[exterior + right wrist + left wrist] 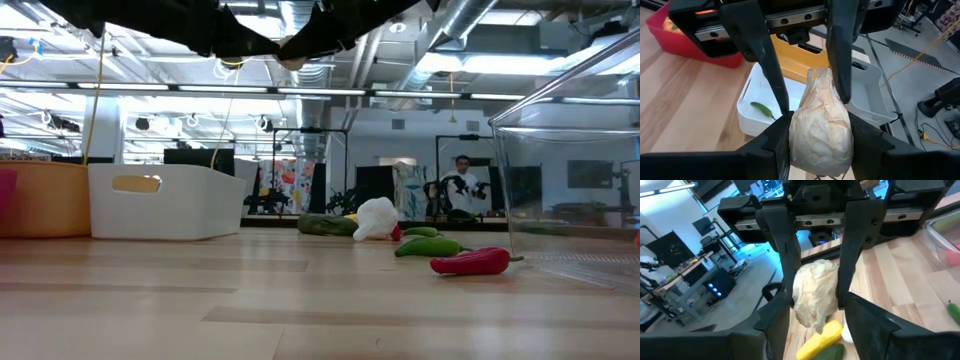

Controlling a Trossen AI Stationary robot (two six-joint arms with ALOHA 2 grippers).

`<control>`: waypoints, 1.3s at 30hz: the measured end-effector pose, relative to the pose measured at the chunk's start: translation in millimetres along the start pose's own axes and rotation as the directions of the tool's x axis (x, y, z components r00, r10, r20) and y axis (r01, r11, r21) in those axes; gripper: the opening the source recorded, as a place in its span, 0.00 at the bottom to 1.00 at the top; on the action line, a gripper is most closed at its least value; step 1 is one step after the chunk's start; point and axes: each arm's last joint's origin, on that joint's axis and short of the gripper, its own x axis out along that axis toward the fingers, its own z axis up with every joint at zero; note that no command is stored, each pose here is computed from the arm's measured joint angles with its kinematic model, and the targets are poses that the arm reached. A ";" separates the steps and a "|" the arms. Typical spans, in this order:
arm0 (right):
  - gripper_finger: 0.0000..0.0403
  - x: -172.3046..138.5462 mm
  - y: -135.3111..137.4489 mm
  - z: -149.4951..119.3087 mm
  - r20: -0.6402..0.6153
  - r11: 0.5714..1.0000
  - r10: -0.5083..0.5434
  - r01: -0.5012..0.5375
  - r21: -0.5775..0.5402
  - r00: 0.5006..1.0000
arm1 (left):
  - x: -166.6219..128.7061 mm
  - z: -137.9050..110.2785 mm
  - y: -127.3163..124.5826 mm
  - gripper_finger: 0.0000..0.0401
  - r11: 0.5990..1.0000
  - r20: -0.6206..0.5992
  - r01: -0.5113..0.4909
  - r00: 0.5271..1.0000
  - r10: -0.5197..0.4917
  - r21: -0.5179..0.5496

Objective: Sort produce into baskets
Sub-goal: Put the right white garlic into the yellow bin

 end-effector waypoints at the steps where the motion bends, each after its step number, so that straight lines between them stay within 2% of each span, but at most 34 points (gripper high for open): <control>1: 0.45 0.0 0.0 0.0 0.000 1.000 0.000 0.000 0.000 1.000 | 0.0 0.0 0.0 0.41 1.000 0.000 0.000 1.000 0.000 0.000; 13: 0.45 0.2 -2.4 -1.0 -0.002 1.000 -0.002 0.002 0.002 1.000 | -0.1 0.5 0.7 0.11 1.000 0.002 -0.011 1.000 0.011 0.008; 17: 0.45 0.2 -2.4 -1.0 -0.002 1.000 -0.002 0.002 0.002 1.000 | -0.1 0.5 0.7 0.05 1.000 0.002 -0.011 1.000 0.011 0.020; 23: 0.49 0.2 -2.5 -0.7 0.001 1.000 -0.003 0.003 0.003 1.000 | -0.1 0.5 0.8 0.05 1.000 0.002 -0.011 1.000 0.011 0.020; 32: 0.63 0.2 -2.6 -0.5 0.003 1.000 -0.004 0.004 0.006 1.000 | -0.1 0.5 0.9 0.06 1.000 0.001 -0.013 1.000 0.013 0.022; 39: 0.65 0.3 -2.9 -1.1 -0.003 1.000 -0.009 0.009 0.003 1.000 | -1.3 -0.3 3.0 0.06 0.997 -0.034 -0.082 0.996 0.081 -0.016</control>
